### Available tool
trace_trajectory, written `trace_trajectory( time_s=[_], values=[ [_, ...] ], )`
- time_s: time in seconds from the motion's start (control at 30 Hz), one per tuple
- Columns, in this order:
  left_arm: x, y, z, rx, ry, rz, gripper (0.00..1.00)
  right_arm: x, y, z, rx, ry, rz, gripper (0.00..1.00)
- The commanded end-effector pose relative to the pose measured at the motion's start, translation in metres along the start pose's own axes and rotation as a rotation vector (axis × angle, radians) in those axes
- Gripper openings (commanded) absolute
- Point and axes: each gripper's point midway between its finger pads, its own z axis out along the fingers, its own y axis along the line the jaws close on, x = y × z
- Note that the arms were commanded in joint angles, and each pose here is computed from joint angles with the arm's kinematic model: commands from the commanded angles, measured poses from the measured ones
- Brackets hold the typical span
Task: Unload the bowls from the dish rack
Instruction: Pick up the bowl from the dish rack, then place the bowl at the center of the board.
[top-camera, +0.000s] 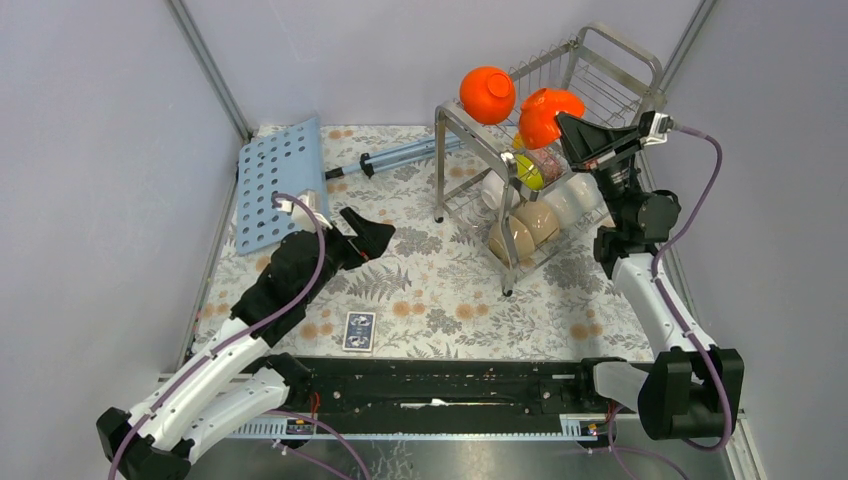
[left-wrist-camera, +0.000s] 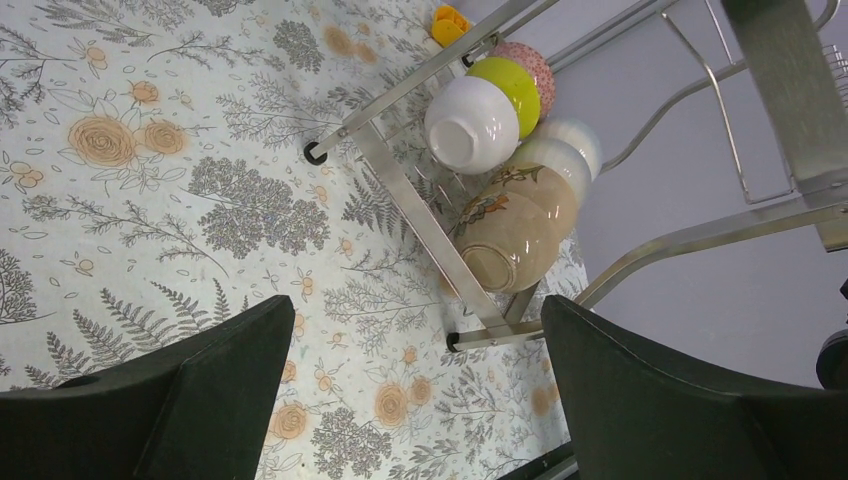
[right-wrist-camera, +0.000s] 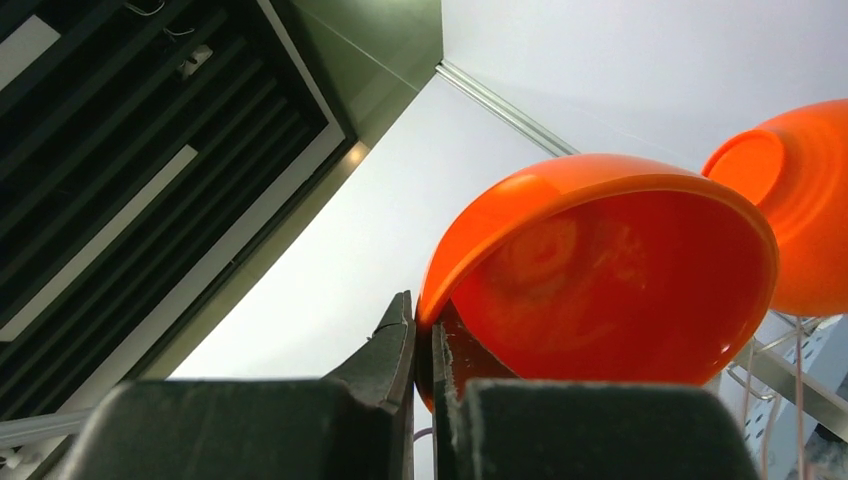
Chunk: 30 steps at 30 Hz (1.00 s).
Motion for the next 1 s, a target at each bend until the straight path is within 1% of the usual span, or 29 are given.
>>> trace_trajectory(
  time_s=[0.0, 0.07, 0.17, 0.27, 0.37, 0.47, 0.57, 0.63, 0.73, 0.87, 0.97],
  values=[
    [-0.028, -0.022, -0.011, 0.049, -0.079, -0.004, 0.99, 0.004, 0.048, 0.012, -0.117, 0.053, -0.098, 0.00],
    [-0.032, -0.023, -0.013, 0.050, -0.091, 0.010, 0.99, 0.010, 0.065, 0.019, -0.130, 0.101, -0.187, 0.00],
    [-0.045, -0.024, -0.018, 0.034, -0.132, 0.046, 0.99, 0.016, 0.096, 0.032, -0.094, 0.161, -0.349, 0.00],
    [-0.061, -0.018, -0.024, -0.029, -0.177, 0.079, 0.99, 0.022, 0.125, 0.041, -0.079, 0.218, -0.478, 0.00],
    [-0.079, -0.016, -0.033, -0.087, -0.227, 0.076, 0.99, 0.038, 0.150, 0.050, -0.087, 0.284, -0.592, 0.00],
    [-0.095, -0.009, -0.045, -0.146, -0.290, 0.043, 0.99, 0.066, 0.174, 0.061, -0.126, 0.383, -0.636, 0.00],
    [-0.105, -0.015, -0.059, -0.120, -0.316, 0.084, 0.99, 0.091, 0.188, 0.072, -0.144, 0.479, -0.677, 0.00],
    [-0.107, -0.017, -0.067, -0.111, -0.319, 0.095, 0.99, 0.117, 0.183, 0.075, -0.139, 0.578, -0.700, 0.00],
    [-0.101, -0.016, -0.075, -0.089, -0.291, 0.118, 0.99, 0.165, 0.167, 0.073, -0.107, 0.698, -0.798, 0.00],
    [-0.096, -0.007, -0.091, -0.092, -0.287, 0.126, 0.99, 0.226, 0.137, 0.050, -0.066, 0.843, -0.955, 0.00],
    [-0.098, 0.002, -0.104, -0.115, -0.308, 0.128, 0.99, 0.256, 0.123, 0.027, -0.066, 0.902, -1.065, 0.00]
  ],
)
